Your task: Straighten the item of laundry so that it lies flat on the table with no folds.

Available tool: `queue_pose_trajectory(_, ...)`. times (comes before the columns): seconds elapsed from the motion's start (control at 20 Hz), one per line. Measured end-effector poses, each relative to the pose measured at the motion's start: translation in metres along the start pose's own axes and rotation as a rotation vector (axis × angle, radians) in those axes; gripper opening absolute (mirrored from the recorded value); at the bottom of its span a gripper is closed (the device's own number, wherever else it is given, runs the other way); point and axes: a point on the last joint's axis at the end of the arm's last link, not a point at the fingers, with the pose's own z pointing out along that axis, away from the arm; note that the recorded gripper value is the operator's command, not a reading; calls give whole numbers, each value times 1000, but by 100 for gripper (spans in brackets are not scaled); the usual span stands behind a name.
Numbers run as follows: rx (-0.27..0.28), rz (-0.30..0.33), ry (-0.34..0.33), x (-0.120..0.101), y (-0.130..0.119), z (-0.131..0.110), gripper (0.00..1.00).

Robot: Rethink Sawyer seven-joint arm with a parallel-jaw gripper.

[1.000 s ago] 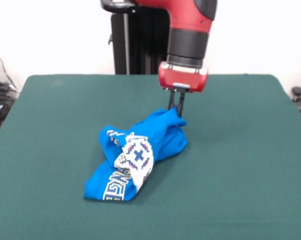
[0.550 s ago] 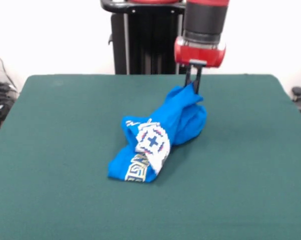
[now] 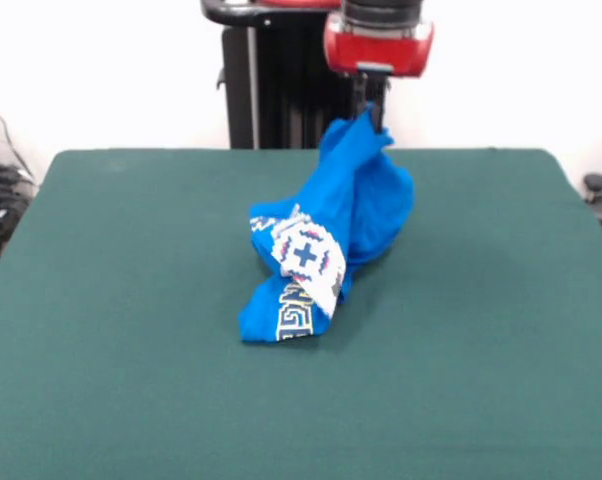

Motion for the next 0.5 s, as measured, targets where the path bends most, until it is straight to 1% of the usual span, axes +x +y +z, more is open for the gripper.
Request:
queue_pose_trajectory(0.05, -9, 11, 10, -6, -4, -9, 0)
queue_pose_trajectory(0.1, -23, 27, 21, -17, -11, -23, 0)
queue_pose_trajectory(0.3, -42, 54, 19, -35, -21, -44, 0)
queue_pose_trajectory(0.5, -61, 94, -37, -69, -37, -70, 0)
